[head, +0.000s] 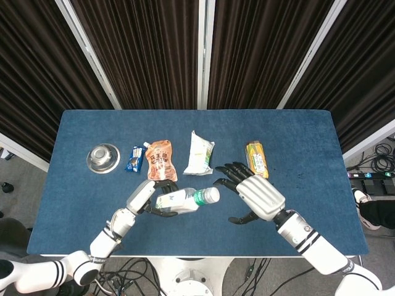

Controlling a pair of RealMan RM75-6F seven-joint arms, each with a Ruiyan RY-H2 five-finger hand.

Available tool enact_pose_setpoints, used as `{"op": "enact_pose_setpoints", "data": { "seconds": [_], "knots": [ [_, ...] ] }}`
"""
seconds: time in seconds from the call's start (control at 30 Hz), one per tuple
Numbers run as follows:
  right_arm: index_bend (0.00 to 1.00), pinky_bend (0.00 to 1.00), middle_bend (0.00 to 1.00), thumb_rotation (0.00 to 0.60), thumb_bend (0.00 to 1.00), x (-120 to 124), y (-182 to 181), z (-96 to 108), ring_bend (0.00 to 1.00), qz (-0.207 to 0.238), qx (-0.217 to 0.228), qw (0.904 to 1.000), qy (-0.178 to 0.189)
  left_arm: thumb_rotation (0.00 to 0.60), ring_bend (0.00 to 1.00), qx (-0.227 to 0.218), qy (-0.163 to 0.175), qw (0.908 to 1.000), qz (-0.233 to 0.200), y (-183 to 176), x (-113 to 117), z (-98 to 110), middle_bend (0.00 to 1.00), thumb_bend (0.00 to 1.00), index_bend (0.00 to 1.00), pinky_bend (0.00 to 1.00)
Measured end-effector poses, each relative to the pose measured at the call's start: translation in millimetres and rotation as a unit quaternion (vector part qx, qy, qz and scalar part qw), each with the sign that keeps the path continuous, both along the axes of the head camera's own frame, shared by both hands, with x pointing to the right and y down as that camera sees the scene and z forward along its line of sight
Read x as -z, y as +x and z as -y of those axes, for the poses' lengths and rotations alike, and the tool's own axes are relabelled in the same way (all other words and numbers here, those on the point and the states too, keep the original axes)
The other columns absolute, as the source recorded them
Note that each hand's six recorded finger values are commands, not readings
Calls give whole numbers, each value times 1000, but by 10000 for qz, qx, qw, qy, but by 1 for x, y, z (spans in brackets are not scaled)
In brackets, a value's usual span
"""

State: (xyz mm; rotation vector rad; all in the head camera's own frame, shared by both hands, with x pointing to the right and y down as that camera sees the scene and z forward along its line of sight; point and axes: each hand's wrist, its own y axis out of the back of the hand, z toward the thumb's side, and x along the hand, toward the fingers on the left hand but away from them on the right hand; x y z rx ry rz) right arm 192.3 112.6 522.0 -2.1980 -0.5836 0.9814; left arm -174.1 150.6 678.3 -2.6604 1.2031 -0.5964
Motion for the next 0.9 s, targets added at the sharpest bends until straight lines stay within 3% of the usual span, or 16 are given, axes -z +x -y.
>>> {"op": "enact_pose_setpoints", "data": {
  "seconds": [0.2, 0.4, 0.6, 0.9],
  "knots": [
    [232, 0, 72, 591, 86, 0, 0, 3, 0, 28, 2, 9998, 173, 600, 516, -15, 1, 10000, -13, 2, 1, 0, 592, 204, 632, 530],
    [311, 0, 100, 600, 117, 0, -9, 7, 0, 239, -33, 9986, 469, 600, 517, -57, 4, 10000, -34, 7, 2, -1, 592, 204, 633, 530],
    [375, 0, 125, 600, 128, -2, -17, 8, 0, 385, -42, 9975, 589, 600, 517, -42, 12, 10000, -46, 8, 3, 0, 592, 204, 633, 530],
    [380, 0, 126, 600, 137, -4, -19, 9, 0, 419, -80, 9970, 643, 600, 516, -44, 33, 10000, -72, 9, 6, 1, 592, 204, 633, 530]
  ]
}}
